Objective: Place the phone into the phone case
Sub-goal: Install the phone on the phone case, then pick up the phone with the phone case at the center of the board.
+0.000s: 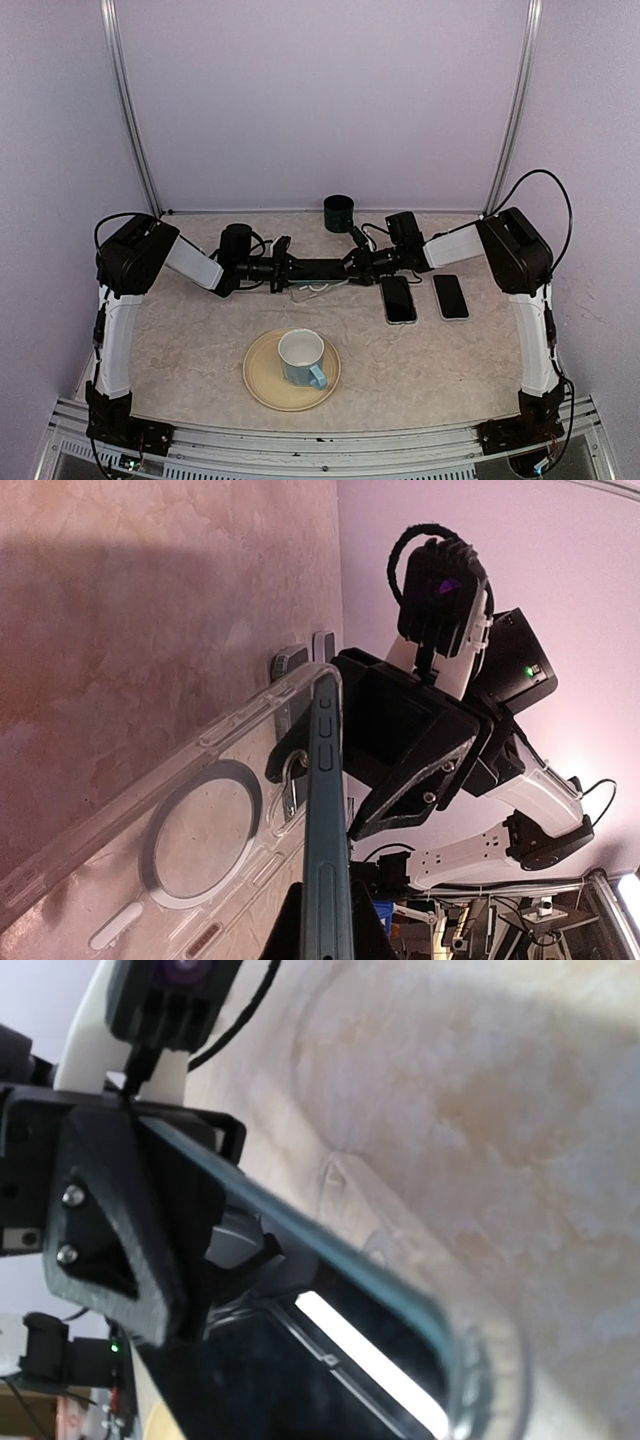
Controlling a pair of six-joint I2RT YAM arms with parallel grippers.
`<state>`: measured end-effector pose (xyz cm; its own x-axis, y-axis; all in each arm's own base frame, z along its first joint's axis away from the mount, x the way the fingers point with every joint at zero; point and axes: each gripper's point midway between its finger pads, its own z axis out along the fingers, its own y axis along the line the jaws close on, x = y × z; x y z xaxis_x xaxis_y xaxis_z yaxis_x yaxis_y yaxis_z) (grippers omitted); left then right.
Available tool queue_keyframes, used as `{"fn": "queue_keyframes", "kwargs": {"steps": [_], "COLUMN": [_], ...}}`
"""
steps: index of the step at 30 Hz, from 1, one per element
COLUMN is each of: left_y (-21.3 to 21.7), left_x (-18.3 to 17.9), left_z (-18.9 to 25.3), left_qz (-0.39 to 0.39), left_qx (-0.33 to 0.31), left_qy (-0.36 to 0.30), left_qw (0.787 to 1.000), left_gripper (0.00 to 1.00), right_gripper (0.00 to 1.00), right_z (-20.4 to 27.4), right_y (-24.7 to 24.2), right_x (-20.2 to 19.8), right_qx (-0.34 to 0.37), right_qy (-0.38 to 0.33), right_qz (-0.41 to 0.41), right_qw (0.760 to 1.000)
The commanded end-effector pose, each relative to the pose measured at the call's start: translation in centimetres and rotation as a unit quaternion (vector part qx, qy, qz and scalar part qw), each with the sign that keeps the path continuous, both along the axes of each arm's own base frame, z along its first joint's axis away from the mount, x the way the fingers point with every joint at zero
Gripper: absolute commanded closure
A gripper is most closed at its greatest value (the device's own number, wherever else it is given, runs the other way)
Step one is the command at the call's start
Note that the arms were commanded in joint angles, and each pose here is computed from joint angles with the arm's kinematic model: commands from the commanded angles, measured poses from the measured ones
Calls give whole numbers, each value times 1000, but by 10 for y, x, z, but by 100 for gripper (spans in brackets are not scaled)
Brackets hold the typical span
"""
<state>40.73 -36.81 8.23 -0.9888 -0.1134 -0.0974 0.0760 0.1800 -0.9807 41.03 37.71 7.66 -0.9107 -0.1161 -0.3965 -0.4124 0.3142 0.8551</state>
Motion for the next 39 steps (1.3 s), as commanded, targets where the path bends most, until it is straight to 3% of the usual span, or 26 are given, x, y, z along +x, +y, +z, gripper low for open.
{"fn": "queue_keyframes", "kwargs": {"steps": [1, 12, 26, 33, 39], "left_y": [-13, -18, -12, -5, 4], "left_x": [-7, -14, -10, -6, 1], "left_z": [40, 50, 57, 61, 65], "left_qz": [-27, -30, -24, -15, -3], "left_qx": [-33, -67, -70, -63, -42], "left_qy": [-50, -46, -52, -58, -68], "left_qw": [998, 996, 996, 996, 997], "left_gripper": [100, 100, 100, 90, 75], "right_gripper": [60, 71, 93, 100, 100], "right_z": [22, 32, 41, 47, 51], "right_y": [11, 18, 19, 17, 11], "right_x": [-1, -12, -19, -19, -17], "right_qx": [47, 96, 122, 125, 125], "right_qy": [-20, -11, -4, -6, -8], "right_qz": [28, 46, 58, 60, 55], "right_qw": [998, 994, 991, 990, 991]}}
